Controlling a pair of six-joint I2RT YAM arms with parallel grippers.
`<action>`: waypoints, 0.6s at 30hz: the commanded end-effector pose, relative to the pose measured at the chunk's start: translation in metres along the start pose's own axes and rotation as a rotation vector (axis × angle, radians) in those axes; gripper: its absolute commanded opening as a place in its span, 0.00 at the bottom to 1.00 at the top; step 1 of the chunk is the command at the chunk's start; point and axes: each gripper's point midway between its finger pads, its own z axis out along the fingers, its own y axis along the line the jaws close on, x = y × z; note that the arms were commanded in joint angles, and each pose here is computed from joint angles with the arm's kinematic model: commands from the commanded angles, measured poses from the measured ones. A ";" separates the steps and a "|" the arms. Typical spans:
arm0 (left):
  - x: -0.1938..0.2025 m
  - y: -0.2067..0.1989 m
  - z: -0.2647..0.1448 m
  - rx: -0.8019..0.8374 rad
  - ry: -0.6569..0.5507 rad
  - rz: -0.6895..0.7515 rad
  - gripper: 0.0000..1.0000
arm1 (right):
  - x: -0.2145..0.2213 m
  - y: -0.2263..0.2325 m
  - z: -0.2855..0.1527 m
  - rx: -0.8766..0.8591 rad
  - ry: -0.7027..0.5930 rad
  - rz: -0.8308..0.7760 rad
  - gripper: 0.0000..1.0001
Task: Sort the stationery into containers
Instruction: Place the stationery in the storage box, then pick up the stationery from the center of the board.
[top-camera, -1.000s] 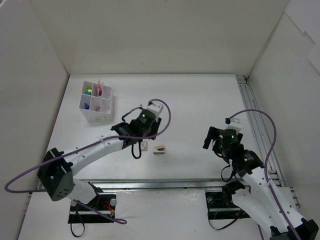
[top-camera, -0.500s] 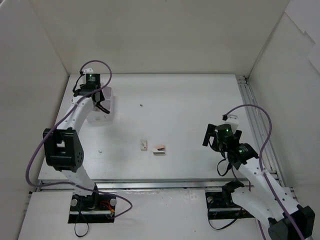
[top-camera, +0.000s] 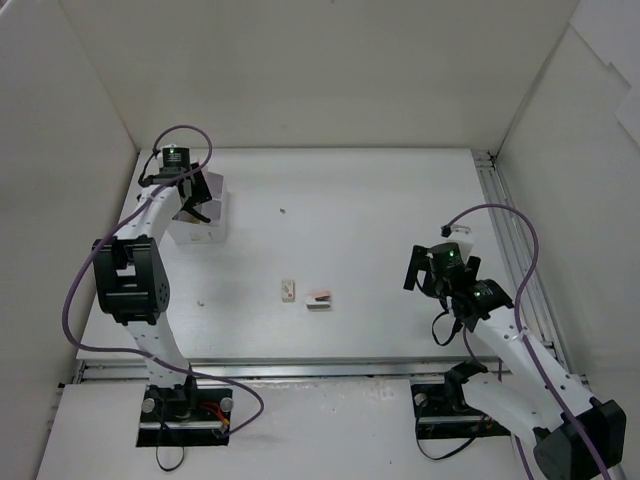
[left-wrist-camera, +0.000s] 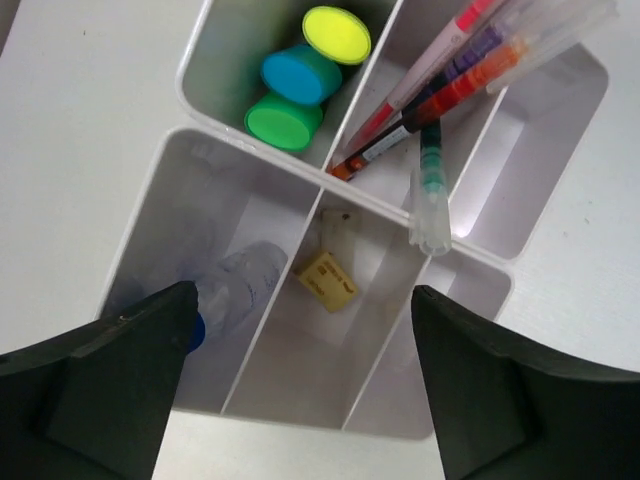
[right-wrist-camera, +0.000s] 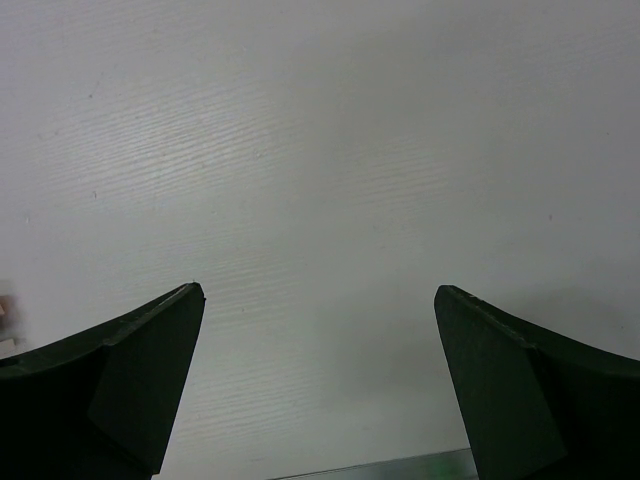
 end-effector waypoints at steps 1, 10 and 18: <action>-0.031 -0.010 -0.041 0.081 -0.110 -0.015 0.84 | -0.025 0.013 -0.010 -0.065 -0.060 -0.003 0.98; 0.018 -0.044 -0.106 0.235 -0.104 0.080 1.00 | -0.021 0.023 -0.017 -0.153 -0.050 -0.035 0.98; 0.130 -0.110 -0.166 0.454 0.043 0.214 0.99 | -0.010 0.021 -0.012 -0.143 -0.024 -0.028 0.98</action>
